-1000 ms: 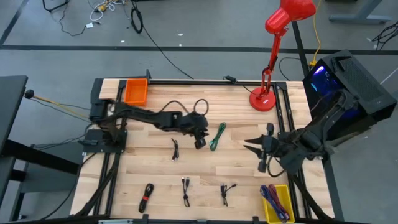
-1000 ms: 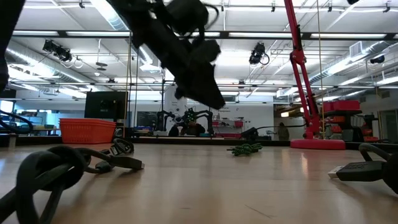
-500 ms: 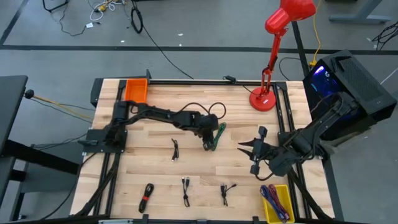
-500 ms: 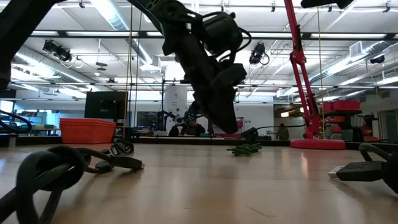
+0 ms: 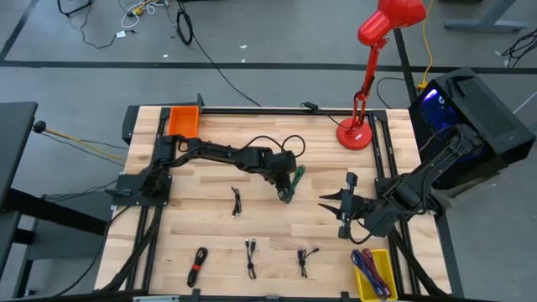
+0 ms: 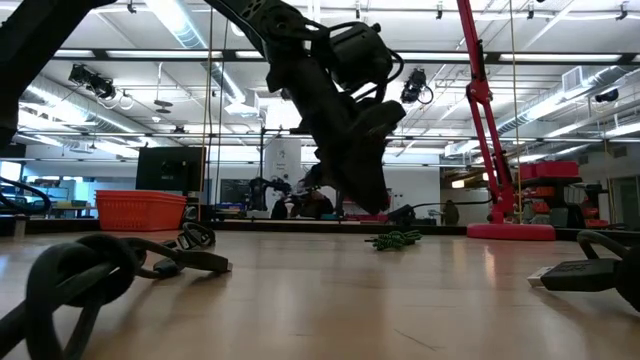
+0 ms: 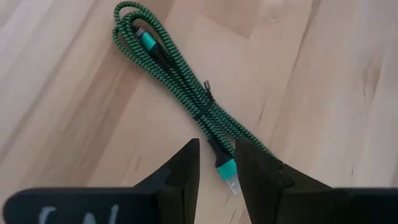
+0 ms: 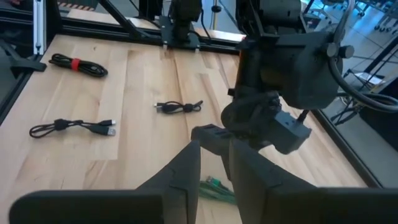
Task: Pick & Place USB Port
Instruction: Put the green patterned charger cable into the yellow bin
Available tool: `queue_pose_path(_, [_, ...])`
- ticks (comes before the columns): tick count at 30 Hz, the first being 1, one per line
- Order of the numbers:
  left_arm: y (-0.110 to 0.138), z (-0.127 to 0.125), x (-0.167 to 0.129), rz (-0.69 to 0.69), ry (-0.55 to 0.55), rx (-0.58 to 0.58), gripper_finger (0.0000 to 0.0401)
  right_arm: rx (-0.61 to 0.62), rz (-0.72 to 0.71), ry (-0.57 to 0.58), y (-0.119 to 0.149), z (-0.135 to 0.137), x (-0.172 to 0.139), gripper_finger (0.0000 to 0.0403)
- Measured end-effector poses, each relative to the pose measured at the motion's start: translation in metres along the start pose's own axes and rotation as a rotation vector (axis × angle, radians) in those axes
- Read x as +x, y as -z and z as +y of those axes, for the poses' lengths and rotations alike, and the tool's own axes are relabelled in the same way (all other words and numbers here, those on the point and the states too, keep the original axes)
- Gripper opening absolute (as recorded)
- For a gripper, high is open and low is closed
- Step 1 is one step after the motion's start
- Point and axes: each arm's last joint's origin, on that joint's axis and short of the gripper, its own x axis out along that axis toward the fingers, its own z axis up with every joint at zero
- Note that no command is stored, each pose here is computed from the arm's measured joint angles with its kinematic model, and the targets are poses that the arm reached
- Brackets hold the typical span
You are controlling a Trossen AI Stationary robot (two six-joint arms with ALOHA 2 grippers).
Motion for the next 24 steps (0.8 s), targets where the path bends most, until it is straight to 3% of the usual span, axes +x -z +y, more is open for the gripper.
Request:
queue_pose_path(8, [-0.001,0.000,0.000,-0.016,-0.003,-0.023,0.0132,0.001,-0.006,-0.002,-0.001,0.000,0.000,0.0086])
queue_pose_path(16, [0.007,0.004,0.023,0.012,-0.018,-0.060,0.0180,-0.012,-0.010,-0.013,-0.002,0.001,0.000,0.0086])
queue_pose_path(24, [0.007,0.003,0.035,-0.023,0.021,-0.102,0.0180,-0.023,-0.010,-0.047,-0.002,0.002,0.000,0.0086])
